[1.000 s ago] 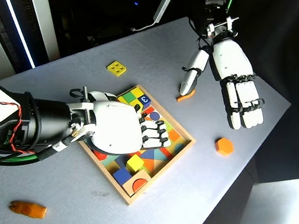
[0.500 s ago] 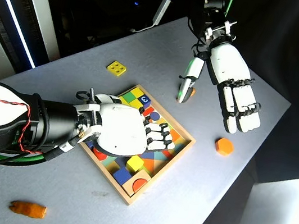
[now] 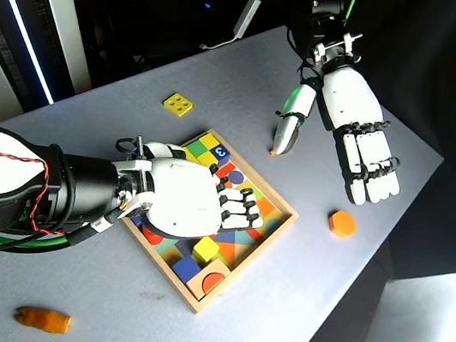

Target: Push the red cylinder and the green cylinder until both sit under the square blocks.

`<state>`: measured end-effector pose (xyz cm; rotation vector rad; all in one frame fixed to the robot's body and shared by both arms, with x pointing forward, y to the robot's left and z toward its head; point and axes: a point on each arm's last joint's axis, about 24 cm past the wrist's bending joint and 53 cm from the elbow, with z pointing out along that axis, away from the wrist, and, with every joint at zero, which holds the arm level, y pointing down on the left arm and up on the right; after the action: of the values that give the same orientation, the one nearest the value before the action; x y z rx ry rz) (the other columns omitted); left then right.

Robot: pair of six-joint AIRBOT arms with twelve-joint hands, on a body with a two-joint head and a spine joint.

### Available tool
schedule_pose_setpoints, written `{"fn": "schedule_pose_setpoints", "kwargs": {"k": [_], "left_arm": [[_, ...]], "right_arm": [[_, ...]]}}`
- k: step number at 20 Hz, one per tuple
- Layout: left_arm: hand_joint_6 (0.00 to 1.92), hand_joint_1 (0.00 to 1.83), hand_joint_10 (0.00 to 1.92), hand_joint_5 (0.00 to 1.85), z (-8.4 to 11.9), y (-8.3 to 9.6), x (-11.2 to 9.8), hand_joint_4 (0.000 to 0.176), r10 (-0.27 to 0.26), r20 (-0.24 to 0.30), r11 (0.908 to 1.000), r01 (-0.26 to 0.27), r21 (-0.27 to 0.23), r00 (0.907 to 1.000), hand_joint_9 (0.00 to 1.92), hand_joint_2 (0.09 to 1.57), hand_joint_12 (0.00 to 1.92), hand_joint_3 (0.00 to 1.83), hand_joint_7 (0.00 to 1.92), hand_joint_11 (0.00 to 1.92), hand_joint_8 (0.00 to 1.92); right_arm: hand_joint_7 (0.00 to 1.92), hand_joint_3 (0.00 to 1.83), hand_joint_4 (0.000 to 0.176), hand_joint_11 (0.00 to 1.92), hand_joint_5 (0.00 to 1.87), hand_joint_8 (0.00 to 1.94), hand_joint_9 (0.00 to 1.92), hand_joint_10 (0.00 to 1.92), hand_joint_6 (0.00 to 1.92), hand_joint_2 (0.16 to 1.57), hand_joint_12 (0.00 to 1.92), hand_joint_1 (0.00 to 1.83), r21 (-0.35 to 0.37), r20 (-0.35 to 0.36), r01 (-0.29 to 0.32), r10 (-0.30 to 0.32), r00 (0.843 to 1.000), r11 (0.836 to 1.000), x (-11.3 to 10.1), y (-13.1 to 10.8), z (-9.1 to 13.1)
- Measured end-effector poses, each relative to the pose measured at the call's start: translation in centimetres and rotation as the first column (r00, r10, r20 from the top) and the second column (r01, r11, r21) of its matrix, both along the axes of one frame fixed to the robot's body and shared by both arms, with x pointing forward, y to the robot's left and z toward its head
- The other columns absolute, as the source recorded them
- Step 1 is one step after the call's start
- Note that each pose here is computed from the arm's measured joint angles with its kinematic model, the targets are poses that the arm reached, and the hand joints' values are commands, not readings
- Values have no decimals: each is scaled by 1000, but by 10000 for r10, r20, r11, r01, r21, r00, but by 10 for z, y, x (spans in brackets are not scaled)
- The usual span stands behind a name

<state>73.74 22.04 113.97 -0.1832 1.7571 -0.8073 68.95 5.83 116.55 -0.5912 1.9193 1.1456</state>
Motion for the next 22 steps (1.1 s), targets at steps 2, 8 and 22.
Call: {"fn": "schedule_pose_setpoints", "kwargs": {"k": [2, 8, 22], "left_arm": [[0, 7, 0, 0, -1, -1, 1, 123, 3, -40, 10000, -3, 2, 10000, 0, 1117, 0, 12, 0, 0, 0], [0, 16, 0, 0, -2, -3, 2, 103, -9, -61, 10000, 9, -3, 10000, 0, 1125, 0, 6, 0, 0, 0], [0, 92, 0, 0, -6, -4, 3, 98, -10, -154, 10000, 11, 74, 9999, 0, 1127, 0, 0, 0, 0, 0]], "right_arm": [[0, 3, 176, 0, 568, 0, 0, 0, 0, 1202, 0, 0, 4, 0, 5, -5, 10000, 10000, 0, 0, 0], [0, 1, 176, 0, 560, 0, 0, 0, 7, 1203, 0, 23, 6, 0, 9, -9, 10000, 10000, 0, 1, 0], [0, 1, 176, 0, 542, 0, 0, 0, 0, 1198, 0, 0, -38, -125, -157, 157, 9998, 9999, -6, 9, -7]]}}
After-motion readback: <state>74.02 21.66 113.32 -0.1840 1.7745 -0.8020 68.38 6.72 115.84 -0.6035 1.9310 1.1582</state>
